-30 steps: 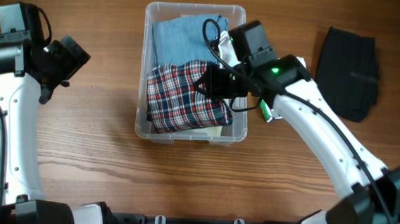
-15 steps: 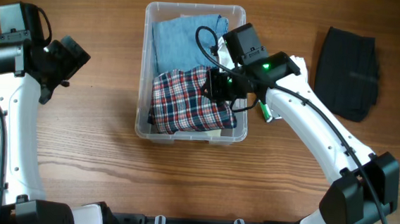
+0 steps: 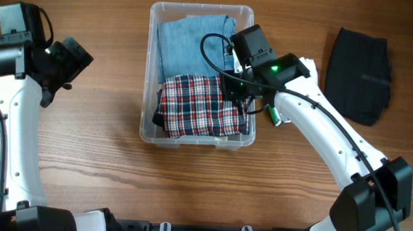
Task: Pack container
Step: 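Lower the plaid shirt onto the cream cloth and release it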
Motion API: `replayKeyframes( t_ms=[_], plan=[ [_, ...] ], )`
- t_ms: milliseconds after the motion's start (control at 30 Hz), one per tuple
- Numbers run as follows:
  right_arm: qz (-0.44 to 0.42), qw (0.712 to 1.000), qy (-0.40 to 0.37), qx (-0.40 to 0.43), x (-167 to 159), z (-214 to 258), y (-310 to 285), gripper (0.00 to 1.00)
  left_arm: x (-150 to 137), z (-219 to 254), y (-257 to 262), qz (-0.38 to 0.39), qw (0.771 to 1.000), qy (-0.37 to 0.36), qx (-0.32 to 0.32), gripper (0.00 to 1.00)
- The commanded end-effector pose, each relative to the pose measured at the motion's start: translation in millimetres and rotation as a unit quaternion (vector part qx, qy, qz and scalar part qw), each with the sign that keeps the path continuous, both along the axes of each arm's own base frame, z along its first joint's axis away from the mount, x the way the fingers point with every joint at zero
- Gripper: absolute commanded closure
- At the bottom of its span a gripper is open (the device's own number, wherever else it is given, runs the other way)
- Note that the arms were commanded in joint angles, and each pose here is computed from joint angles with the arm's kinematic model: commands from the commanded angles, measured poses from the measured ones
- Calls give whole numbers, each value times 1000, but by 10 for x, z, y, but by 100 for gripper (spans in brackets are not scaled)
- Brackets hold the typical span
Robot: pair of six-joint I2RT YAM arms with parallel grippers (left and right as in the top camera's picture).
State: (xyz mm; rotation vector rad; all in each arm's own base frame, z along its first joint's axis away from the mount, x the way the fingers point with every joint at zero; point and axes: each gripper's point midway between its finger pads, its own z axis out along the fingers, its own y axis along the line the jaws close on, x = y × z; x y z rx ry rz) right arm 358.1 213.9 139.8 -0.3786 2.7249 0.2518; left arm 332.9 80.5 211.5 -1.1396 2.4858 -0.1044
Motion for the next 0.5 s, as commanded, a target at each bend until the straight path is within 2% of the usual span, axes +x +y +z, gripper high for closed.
replayKeyframes(
  t_ms=[0,333,400,467],
  plan=[
    [1,999,-37,-27,95,116,-79,39,7,40,13,2,1000,-6,0,0],
    [7,996,-88,1,21,587,-109,42,7,40,13,2,1000,-6,0,0],
    [10,996,-87,9,-25,635,-105,45,8,40,13,2,1000,-6,0,0],
    [23,997,-69,23,-115,623,-55,52,7,40,13,2,1000,-6,0,0]
  ],
)
